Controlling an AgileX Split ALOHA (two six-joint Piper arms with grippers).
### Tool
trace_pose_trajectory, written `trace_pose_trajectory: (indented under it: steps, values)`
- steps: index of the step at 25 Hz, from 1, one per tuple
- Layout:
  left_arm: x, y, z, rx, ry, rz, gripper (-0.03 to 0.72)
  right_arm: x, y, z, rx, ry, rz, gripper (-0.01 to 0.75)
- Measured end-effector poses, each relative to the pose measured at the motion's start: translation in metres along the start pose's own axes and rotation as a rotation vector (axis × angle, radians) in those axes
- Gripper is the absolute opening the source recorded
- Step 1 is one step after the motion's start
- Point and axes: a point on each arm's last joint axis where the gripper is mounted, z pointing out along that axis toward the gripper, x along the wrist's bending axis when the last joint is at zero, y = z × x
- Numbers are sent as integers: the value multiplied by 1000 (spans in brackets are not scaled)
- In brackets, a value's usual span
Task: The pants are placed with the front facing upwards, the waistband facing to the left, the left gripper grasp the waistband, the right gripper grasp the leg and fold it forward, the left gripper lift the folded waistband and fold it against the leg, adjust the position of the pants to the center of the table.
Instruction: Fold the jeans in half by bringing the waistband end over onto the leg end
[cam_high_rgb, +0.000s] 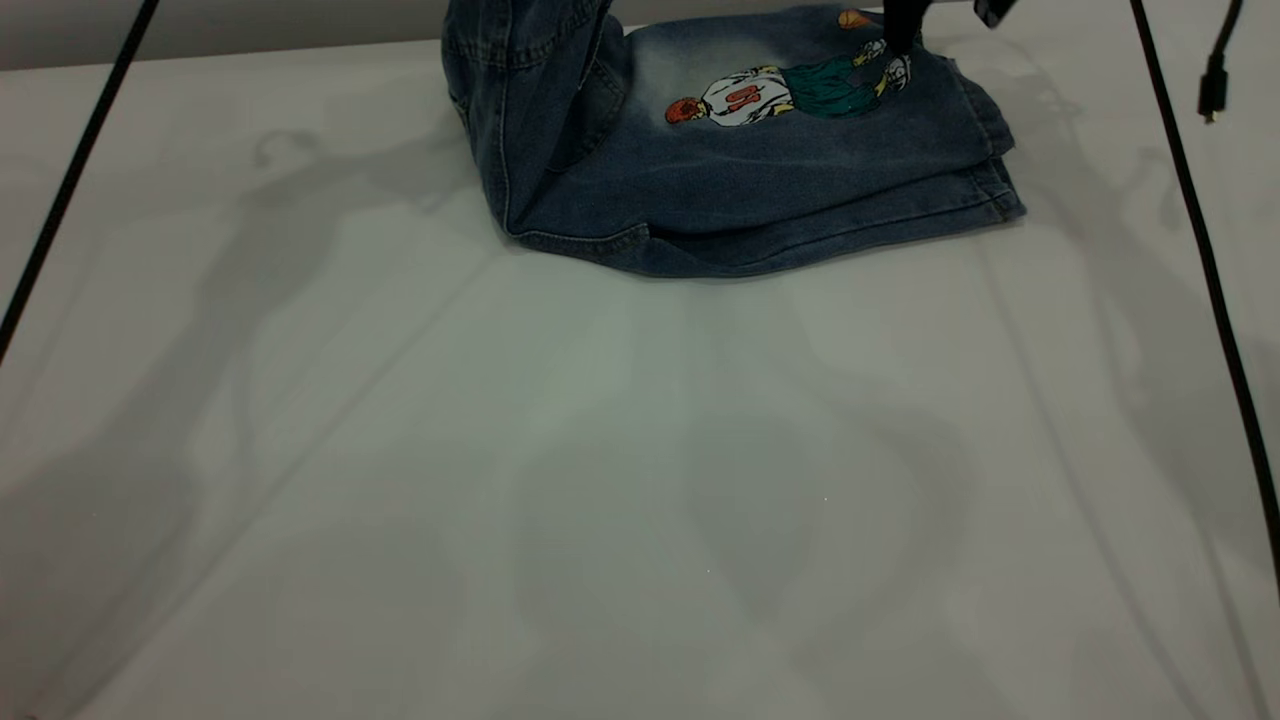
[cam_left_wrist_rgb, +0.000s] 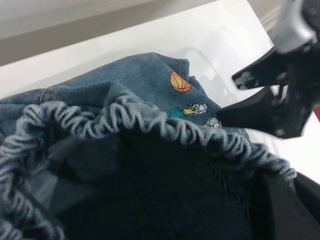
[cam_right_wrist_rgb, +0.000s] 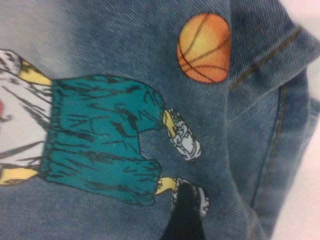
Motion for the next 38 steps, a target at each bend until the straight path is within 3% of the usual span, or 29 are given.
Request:
trace_pose_trajectory:
  steps: [6, 16, 22, 29, 38]
  values:
    - [-14, 5, 6, 0, -20, 39, 41, 6, -9, 31, 46, 40, 11, 547]
    - [-70, 21, 23, -13, -106, 164, 41, 6, -8, 32, 31, 42, 11, 547]
    - [-89, 15, 37, 12, -130, 189, 41, 5, -9, 30, 41, 39, 6, 547]
    - [-93, 14, 40, 8, -133, 191, 41, -26, -3, 1, -9, 7, 45, 547]
    - [-109, 11, 58, -27, -114, 213, 41, -98, -12, -46, -83, -52, 161, 547]
